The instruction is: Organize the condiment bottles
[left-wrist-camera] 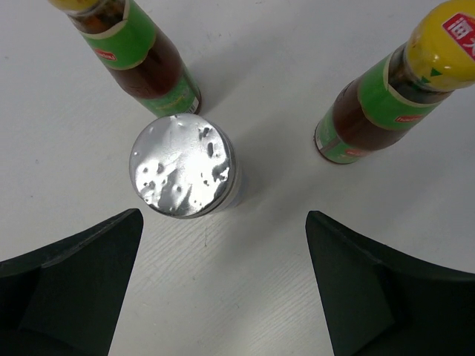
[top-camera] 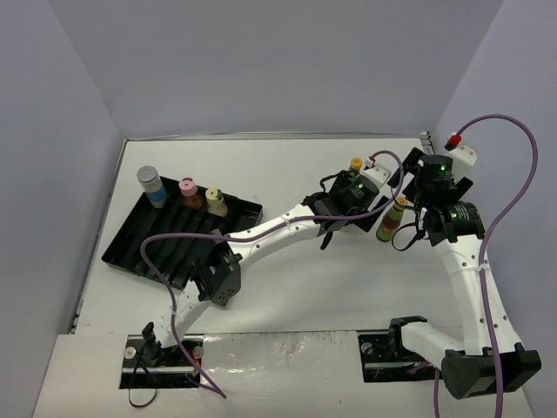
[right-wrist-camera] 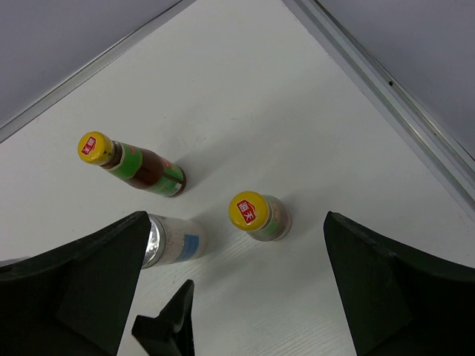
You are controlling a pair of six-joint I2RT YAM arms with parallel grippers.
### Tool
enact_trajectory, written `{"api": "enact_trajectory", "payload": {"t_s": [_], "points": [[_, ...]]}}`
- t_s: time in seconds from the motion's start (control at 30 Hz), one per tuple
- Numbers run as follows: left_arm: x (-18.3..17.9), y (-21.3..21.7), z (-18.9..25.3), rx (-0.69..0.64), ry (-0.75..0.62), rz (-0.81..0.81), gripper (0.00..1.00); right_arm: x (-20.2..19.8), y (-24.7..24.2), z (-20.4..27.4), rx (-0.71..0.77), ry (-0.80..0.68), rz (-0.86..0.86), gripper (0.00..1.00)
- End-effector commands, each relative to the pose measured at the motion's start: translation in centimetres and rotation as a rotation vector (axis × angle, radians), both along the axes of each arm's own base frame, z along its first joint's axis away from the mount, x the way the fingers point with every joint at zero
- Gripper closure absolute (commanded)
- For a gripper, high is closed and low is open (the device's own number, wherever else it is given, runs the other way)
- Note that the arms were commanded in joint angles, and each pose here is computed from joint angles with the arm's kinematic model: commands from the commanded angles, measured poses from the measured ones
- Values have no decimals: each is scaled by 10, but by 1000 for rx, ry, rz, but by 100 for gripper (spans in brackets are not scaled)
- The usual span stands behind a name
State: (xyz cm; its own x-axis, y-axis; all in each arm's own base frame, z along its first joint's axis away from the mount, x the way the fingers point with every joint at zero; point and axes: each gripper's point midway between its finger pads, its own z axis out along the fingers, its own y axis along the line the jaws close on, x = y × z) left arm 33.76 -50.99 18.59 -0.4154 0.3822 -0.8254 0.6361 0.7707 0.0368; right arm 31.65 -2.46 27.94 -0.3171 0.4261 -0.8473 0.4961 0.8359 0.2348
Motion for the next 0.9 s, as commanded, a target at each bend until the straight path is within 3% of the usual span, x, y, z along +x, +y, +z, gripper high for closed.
{"api": "enact_trajectory", "payload": {"t_s": [0.0,0.87], "points": [[21,-7,58,-123,-93,28,12,2,-1,16,8,-61,-2,0],[71,-1,20,-157,-37,80,12,4,1,15,3,-54,9,0]]}}
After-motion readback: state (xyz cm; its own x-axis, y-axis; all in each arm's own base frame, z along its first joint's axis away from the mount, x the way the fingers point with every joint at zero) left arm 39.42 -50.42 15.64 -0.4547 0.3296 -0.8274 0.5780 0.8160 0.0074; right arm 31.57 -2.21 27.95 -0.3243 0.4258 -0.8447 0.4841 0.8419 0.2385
